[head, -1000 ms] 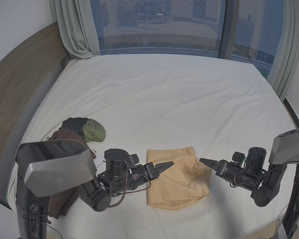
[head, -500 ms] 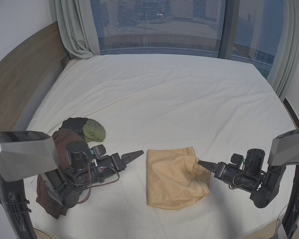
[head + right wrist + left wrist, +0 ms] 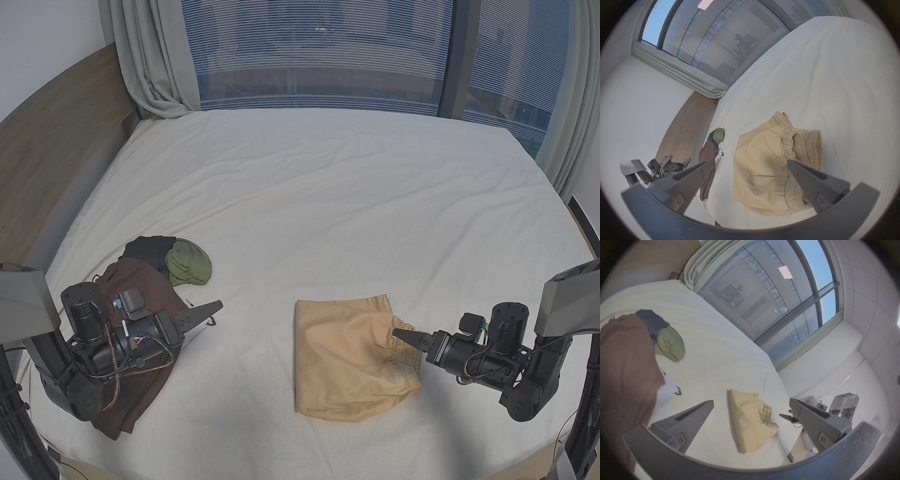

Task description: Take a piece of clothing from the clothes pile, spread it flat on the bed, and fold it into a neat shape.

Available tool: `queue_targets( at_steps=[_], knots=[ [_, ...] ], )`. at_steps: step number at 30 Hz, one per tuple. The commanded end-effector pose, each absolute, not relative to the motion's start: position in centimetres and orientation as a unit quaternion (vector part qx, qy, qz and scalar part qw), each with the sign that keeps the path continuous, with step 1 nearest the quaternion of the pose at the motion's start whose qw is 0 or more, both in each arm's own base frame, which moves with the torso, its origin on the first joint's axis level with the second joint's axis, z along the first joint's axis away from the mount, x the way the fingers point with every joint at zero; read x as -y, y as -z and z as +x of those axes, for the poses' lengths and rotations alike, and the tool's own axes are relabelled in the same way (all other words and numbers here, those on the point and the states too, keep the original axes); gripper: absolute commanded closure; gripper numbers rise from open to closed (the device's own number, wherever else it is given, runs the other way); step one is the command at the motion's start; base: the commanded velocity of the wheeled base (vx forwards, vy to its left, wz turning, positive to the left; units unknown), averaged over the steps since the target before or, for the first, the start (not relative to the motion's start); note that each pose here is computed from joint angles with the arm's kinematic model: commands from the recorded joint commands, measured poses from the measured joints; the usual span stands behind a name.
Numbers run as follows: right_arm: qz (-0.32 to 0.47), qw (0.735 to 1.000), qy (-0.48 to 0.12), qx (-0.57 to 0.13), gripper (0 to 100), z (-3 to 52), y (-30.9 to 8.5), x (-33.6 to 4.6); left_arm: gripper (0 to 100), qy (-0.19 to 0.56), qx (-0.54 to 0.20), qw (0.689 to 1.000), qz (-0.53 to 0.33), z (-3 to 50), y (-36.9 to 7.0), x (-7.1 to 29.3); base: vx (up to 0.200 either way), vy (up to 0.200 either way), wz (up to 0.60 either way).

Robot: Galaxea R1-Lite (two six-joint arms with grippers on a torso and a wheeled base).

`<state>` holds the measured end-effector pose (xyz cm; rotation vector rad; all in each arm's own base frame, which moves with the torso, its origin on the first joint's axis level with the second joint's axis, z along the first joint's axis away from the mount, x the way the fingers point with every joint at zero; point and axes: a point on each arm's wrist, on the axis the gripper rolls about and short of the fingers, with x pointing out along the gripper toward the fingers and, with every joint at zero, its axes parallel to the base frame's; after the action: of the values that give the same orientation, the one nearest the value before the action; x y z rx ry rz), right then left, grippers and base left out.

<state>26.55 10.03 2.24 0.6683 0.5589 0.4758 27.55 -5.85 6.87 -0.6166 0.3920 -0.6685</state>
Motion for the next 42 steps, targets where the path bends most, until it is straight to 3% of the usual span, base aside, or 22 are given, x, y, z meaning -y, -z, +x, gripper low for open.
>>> queue_targets(
  at_steps=[1,14,23,42],
  knots=[
    [0.319,0.878,-0.229,-0.272,0,26.4,-2.1,-10.1,0,0.304,-0.186,0.894,-0.273,26.5,-6.6,3.9,0.0,0.0,0.0],
    [0.291,0.885,-0.214,-0.293,0,25.6,-1.0,-9.0,0,0.321,-0.197,0.922,-0.086,24.6,-3.3,2.9,0.0,0.0,0.0],
    [0.27,0.887,-0.178,-0.329,0,26.1,2.0,-7.6,0,0.318,-0.189,0.929,-0.017,24.6,-2.3,1.8,0.0,0.0,0.0],
    [0.26,0.867,-0.171,-0.389,0,26.0,6.1,-8.6,0,0.321,-0.191,0.928,-0.011,24.3,-2.3,1.9,0.0,0.0,0.0]
  ],
)
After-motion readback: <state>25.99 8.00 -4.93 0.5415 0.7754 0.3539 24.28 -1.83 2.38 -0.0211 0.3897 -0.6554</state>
